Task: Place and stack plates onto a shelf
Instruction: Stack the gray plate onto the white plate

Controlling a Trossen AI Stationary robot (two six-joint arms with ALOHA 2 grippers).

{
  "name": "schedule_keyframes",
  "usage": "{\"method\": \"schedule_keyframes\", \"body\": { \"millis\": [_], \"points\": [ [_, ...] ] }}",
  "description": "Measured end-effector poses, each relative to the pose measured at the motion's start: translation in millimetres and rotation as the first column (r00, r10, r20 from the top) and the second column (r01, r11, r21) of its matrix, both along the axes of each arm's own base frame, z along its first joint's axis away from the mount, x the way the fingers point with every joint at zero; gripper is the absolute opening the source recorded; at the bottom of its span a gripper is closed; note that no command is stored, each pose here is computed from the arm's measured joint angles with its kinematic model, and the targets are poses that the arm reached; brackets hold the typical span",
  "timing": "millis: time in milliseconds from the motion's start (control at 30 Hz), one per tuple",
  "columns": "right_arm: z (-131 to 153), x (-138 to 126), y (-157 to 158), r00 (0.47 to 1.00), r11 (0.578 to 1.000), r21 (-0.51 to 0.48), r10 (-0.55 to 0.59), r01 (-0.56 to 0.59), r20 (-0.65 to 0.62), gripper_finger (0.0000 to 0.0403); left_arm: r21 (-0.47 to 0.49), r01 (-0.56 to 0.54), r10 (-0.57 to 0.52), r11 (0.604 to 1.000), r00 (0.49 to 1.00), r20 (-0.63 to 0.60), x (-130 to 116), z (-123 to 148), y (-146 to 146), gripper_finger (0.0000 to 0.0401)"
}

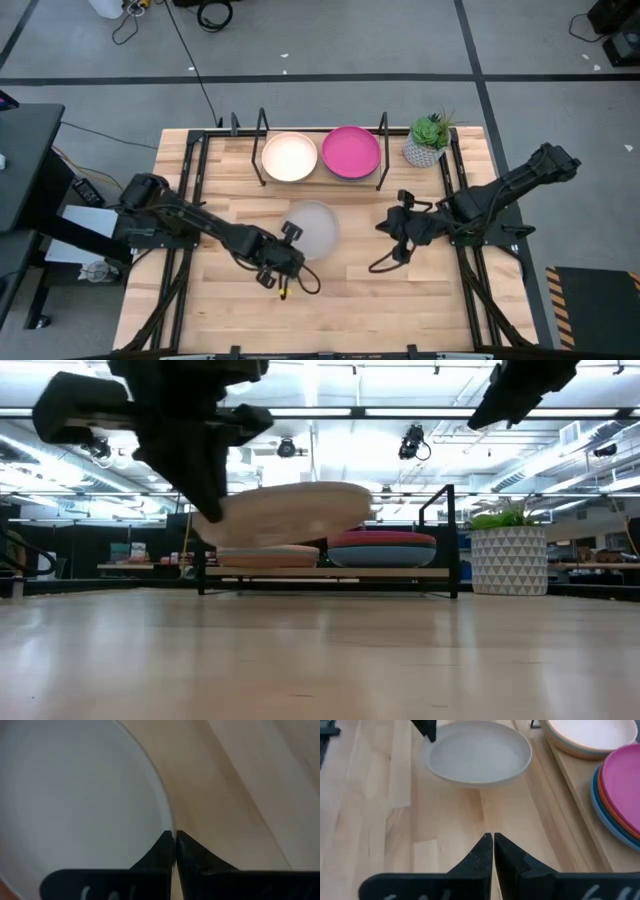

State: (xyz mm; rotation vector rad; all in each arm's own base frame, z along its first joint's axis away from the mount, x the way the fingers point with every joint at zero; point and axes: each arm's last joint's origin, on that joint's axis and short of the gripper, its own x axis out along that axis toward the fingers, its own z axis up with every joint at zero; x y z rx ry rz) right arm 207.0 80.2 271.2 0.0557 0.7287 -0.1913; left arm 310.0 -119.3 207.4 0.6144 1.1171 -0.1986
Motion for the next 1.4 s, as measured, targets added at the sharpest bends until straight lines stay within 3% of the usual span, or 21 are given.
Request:
{"method": "schedule_keyframes", "body": {
  "millis": [433,733,1033,1267,1400],
  "points": [
    [-46.6,-7.8,3.7,1.0,0.995,-0.099,0.007,-0.006,0.014,0.0023,0.007,-0.072,0.072,0.997,0.997,-0.016,1.0,4.6,17.2,0.0016],
    [-68.8,-7.9,3.7,0.992,0.986,-0.15,0.088,-0.073,0.095,0.0023,0.018,-0.104,0.104,0.994,0.995,0.013,12.9,35.1,43.7,0.0016],
    [-95.1,-14.3,-0.4,0.96,0.982,-0.173,0.116,-0.072,0.255,0.0023,0.039,-0.237,0.236,0.971,0.971,0.035,21.4,51.6,112.6,0.0016],
    [-109.7,-23.0,-4.1,0.937,0.989,-0.128,0.116,-0.078,0.329,0.0023,-0.014,-0.381,0.381,0.924,0.924,0.014,16.6,50.6,180.2,0.0016],
    [-110.6,-23.7,-3.3,0.936,0.991,-0.103,0.118,-0.088,0.331,0.0023,-0.082,-0.406,0.408,0.91,0.913,0.002,11.5,50.3,206.7,0.0016]
  ]
}}
